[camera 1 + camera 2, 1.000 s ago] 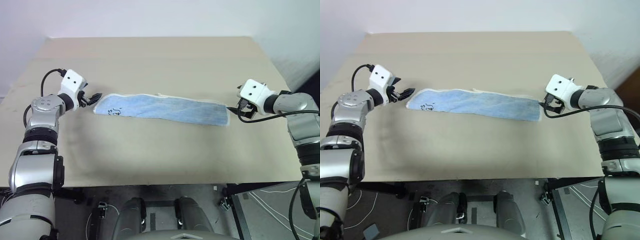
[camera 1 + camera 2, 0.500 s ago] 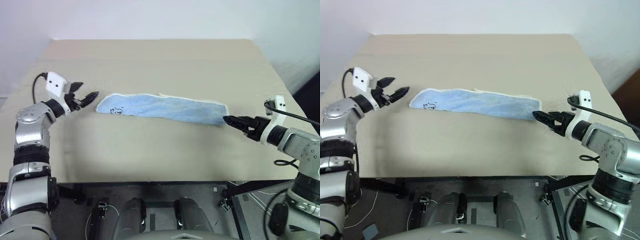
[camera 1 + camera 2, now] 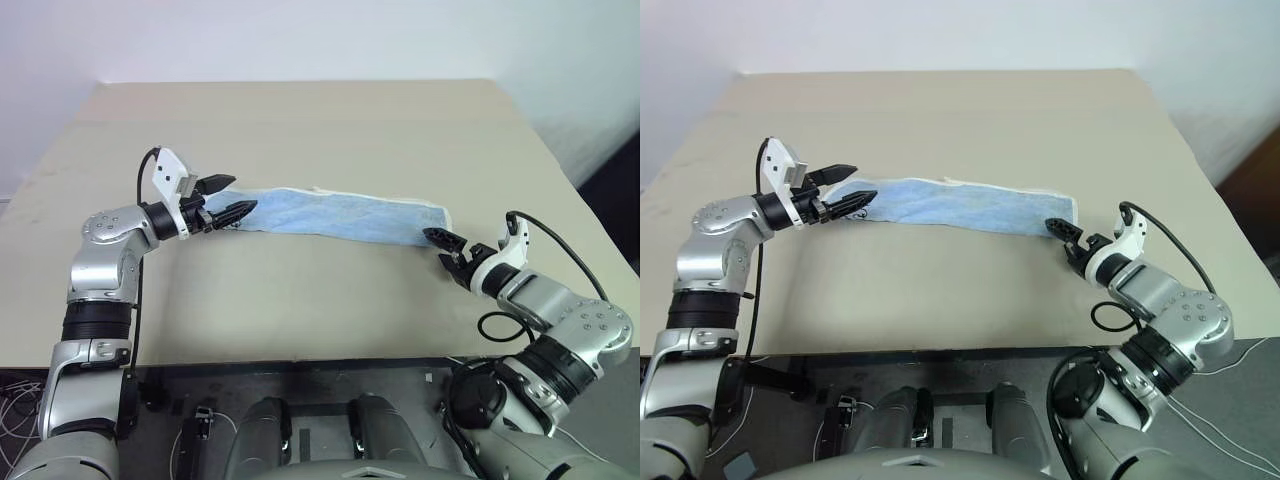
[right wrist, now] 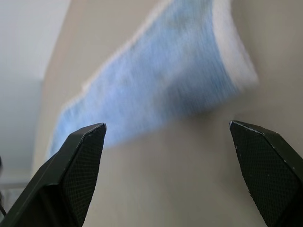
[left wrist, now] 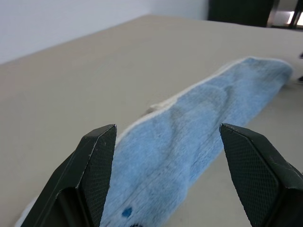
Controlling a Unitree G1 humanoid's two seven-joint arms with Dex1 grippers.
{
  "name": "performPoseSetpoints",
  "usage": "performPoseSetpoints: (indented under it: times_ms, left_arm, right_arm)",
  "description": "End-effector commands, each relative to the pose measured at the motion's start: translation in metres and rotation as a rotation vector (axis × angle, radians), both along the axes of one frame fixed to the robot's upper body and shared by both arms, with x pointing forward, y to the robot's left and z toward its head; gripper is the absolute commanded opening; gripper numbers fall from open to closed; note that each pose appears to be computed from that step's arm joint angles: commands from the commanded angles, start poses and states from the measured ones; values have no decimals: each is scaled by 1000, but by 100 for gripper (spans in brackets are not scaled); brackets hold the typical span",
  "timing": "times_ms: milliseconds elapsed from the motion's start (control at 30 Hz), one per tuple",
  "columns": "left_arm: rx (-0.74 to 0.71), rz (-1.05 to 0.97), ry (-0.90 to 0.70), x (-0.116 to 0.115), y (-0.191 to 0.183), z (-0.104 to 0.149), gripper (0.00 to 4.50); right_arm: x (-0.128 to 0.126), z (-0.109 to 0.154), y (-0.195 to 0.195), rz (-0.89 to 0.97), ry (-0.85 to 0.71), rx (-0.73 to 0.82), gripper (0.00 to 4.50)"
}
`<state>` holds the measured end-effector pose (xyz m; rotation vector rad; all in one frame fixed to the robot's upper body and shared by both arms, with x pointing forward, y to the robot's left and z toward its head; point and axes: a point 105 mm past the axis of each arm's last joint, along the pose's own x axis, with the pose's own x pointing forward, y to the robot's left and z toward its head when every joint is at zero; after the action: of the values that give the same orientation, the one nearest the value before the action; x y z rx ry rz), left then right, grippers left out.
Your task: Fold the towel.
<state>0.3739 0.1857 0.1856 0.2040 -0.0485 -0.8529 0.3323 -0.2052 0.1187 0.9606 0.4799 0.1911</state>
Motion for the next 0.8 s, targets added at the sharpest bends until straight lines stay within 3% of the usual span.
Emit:
performPoseSetpoints:
  times_ms: [33, 233, 800]
  left_arm:
    - [-11, -19, -39, -4, -7, 12, 365]
    - [-13, -23, -41, -8, -12, 12, 365]
    - [-13, -43, -18, -12, -16, 4, 365]
  right_arm:
    - [10, 6, -1, -33, 23, 43, 436]
    - [16, -3, -3, -77, 115, 73, 436]
    - [0, -10, -19, -144, 133, 55, 436]
